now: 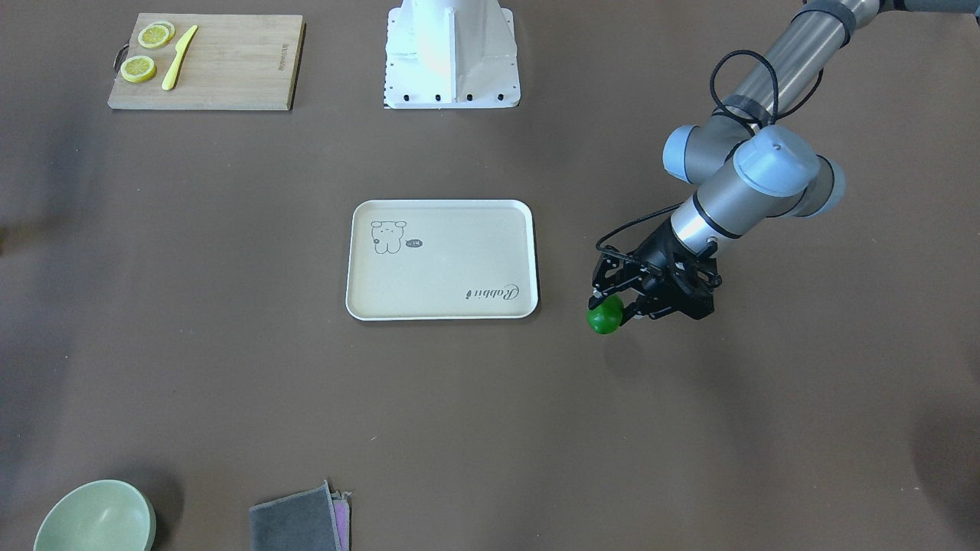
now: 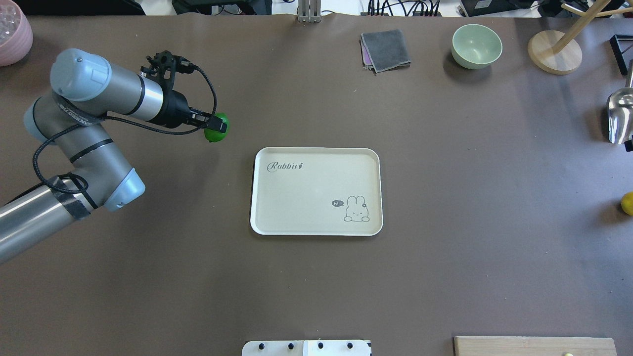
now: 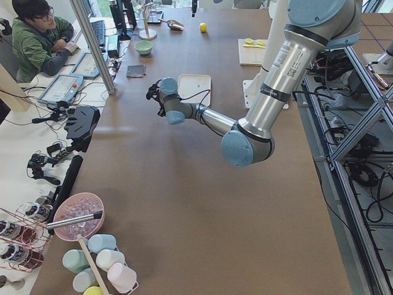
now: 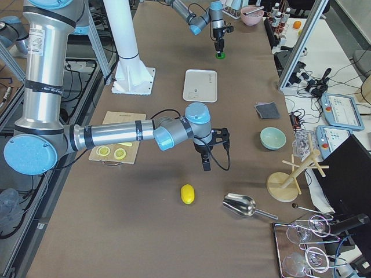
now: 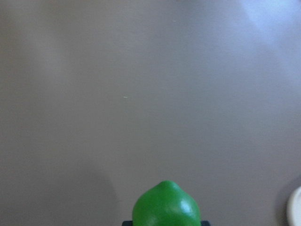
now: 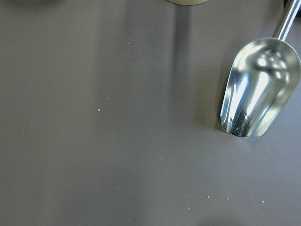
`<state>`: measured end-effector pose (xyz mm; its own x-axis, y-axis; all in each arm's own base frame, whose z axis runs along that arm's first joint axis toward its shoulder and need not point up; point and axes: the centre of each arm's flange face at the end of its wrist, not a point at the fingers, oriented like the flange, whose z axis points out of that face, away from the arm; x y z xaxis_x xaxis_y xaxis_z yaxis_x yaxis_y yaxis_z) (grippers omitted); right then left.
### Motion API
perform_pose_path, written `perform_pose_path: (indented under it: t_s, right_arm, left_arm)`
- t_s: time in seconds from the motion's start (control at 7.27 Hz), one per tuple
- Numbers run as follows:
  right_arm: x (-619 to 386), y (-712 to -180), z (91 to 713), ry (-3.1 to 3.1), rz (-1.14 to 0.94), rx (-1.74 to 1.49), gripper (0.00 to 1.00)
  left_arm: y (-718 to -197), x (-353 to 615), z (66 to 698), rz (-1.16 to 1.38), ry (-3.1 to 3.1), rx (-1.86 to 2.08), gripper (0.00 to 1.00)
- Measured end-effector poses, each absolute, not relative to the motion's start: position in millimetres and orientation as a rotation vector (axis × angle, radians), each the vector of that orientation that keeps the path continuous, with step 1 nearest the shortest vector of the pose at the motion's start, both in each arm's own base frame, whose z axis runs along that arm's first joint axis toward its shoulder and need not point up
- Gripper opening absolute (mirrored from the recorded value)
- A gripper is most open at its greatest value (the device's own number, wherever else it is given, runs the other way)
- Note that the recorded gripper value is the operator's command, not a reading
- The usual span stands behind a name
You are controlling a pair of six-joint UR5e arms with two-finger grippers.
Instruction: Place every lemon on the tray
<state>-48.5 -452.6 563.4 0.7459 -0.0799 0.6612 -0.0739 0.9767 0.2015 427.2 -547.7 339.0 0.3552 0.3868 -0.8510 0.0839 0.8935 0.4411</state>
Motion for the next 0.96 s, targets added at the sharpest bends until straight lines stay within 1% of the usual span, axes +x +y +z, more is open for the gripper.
perform_pose_path:
  t_s: [0.28, 0.41, 0.55, 0.69, 0.96]
  right_arm:
    - [-48.3, -451.7, 563.8, -0.731, -0.003, 0.22, 1.0]
    - [-48.3, -451.6, 563.8, -0.731, -0.004, 0.22, 1.0]
    - [-48.3, -451.5, 563.6, -0.732, -0.004, 0.221, 1.0]
    - [-48.5, -451.5, 563.2, -0.732, -0.006, 0.223, 1.0]
    - [-49.1, -452.3, 562.1, -0.732, -0.016, 0.228, 1.0]
  left_arm:
    - [-506.7, 479.5, 304.1, 0.135, 1.251, 0.459, 0.0]
    - [-485.9, 508.7, 285.1, 0.097, 1.272, 0.464, 0.11]
    - [-467.7, 532.5, 268.7, 0.063, 1.288, 0.471, 0.77]
    - [-454.8, 548.0, 259.1, 0.035, 1.299, 0.472, 0.98]
    - [-445.7, 556.3, 251.2, 0.017, 1.304, 0.486, 0.99]
